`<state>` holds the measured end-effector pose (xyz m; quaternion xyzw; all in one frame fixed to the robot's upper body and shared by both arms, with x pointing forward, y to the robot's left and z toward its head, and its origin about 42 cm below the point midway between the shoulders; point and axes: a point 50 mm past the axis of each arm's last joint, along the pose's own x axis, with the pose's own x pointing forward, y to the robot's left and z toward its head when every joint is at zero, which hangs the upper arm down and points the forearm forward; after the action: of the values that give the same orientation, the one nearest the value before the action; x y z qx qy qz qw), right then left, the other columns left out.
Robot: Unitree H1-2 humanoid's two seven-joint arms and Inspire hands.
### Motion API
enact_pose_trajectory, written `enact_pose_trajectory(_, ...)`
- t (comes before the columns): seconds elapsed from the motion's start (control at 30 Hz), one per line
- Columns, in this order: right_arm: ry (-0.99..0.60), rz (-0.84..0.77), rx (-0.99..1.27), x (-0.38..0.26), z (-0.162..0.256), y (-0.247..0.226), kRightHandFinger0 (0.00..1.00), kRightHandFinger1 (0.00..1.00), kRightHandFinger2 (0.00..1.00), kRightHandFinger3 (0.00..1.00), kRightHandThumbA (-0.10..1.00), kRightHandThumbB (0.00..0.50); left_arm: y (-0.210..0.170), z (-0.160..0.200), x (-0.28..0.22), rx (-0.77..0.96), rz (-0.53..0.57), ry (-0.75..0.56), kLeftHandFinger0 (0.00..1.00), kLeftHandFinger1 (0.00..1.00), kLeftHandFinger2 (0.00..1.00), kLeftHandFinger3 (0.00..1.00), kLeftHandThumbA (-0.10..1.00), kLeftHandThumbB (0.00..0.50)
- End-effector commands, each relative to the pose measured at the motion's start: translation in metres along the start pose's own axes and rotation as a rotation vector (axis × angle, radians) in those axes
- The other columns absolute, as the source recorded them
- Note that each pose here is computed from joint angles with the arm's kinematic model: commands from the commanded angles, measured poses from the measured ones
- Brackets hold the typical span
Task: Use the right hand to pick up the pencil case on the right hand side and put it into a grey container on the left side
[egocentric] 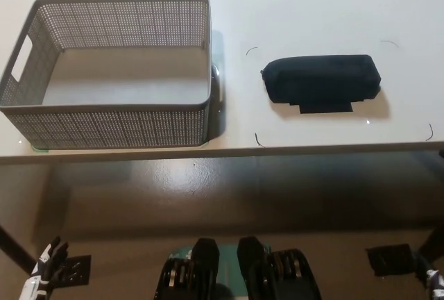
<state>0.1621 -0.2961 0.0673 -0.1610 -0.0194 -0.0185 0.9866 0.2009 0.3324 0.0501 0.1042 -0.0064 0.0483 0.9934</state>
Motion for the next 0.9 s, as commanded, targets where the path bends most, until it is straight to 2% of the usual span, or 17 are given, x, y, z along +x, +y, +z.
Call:
enact_pose_trajectory(0.0,-0.307,-0.081,-0.135,-0.011,0.057,-0.030,1.00,1.00,1.00,1.00,0.85,0.276,0.019,0.018,0.002,0.024,-0.001,-0.165,0.96,1.00,1.00,1.00,1.00,0.259)
enact_pose_trajectory(0.1,-0.344,-0.105,-0.162,-0.018,0.071,-0.040,1.00,1.00,1.00,1.00,0.87,0.293,0.019,0.019,0.002,0.023,-0.001,-0.169,0.96,1.00,1.00,0.98,1.00,0.259)
enact_pose_trajectory(0.17,-0.366,-0.114,-0.191,-0.024,0.085,-0.050,1.00,1.00,1.00,1.00,0.87,0.295,0.018,0.020,0.002,0.027,-0.007,-0.169,0.97,1.00,1.00,0.98,1.00,0.277)
enact_pose_trajectory(0.23,-0.383,-0.137,-0.237,-0.025,0.096,-0.059,1.00,1.00,1.00,1.00,0.89,0.330,0.018,0.019,0.003,0.031,-0.011,-0.168,0.98,1.00,1.00,0.98,1.00,0.269)
enact_pose_trajectory(0.27,-0.395,-0.142,-0.258,-0.025,0.100,-0.062,1.00,1.00,1.00,1.00,0.89,0.323,0.018,0.019,0.004,0.035,-0.012,-0.169,0.98,1.00,1.00,0.98,1.00,0.262)
enact_pose_trajectory(0.4,-0.455,-0.128,-0.357,-0.009,0.128,-0.082,1.00,1.00,1.00,1.00,0.84,0.396,0.018,0.019,0.005,0.043,-0.022,-0.169,0.98,1.00,1.00,0.98,1.00,0.250)
enact_pose_trajectory(0.53,-0.542,-0.106,-0.484,0.020,0.151,-0.097,1.00,1.00,1.00,1.00,0.80,0.423,0.015,0.020,0.004,0.055,-0.034,-0.170,0.98,1.00,1.00,0.98,1.00,0.253)
enact_pose_trajectory(0.6,-0.540,-0.104,-0.534,0.031,0.160,-0.102,1.00,1.00,1.00,1.00,0.83,0.463,0.015,0.020,0.003,0.060,-0.041,-0.168,0.98,1.00,1.00,0.99,1.00,0.243)
enact_pose_trajectory(0.67,-0.521,-0.047,-0.596,0.055,0.179,-0.110,1.00,1.00,1.00,1.00,0.85,0.462,0.014,0.018,0.001,0.053,-0.041,-0.162,0.98,1.00,1.00,0.99,1.00,0.248)
enact_pose_trajectory(0.77,-0.483,0.011,-0.614,0.073,0.192,-0.115,1.00,1.00,1.00,1.00,0.88,0.490,0.013,0.016,-0.002,0.060,-0.048,-0.153,0.98,1.00,1.00,0.99,1.00,0.236)
enact_pose_trajectory(0.8,-0.466,0.036,-0.661,0.091,0.204,-0.116,1.00,1.00,1.00,1.00,0.93,0.500,0.014,0.016,-0.002,0.064,-0.052,-0.152,0.98,1.00,1.00,0.99,1.00,0.226)
enact_pose_trajectory(0.87,-0.459,0.046,-0.736,0.110,0.216,-0.115,1.00,1.00,1.00,1.00,0.95,0.500,0.013,0.016,-0.002,0.056,-0.060,-0.151,0.98,1.00,1.00,0.99,1.00,0.233)
